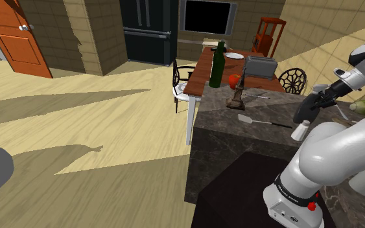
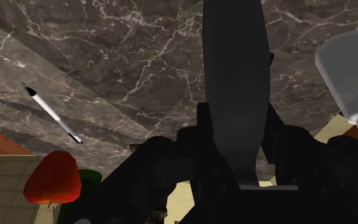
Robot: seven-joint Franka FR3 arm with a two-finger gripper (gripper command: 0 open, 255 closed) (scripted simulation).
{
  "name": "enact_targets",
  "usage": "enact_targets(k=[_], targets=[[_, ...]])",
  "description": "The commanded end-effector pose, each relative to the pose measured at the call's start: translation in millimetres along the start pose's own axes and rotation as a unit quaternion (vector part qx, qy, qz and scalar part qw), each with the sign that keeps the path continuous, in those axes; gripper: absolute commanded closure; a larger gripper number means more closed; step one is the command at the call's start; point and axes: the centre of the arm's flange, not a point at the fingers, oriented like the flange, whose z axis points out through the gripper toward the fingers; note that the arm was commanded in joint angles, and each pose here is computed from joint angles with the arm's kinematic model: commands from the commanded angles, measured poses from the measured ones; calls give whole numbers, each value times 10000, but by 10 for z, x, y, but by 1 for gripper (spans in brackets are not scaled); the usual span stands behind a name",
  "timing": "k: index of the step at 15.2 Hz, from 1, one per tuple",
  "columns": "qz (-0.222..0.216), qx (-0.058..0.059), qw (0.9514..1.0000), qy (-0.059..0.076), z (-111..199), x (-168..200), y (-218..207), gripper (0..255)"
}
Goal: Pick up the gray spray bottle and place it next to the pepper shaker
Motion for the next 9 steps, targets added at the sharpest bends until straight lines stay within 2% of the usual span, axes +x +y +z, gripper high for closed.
enact_targets(k=[1,4,5,9], targets=[[0,-1,10000,0,2,-1,0,255],[0,-1,10000,0,2,-1,0,255],[0,-1,10000,0,2,-1,0,0],[0,-1,10000,0,2,-1,0,0]])
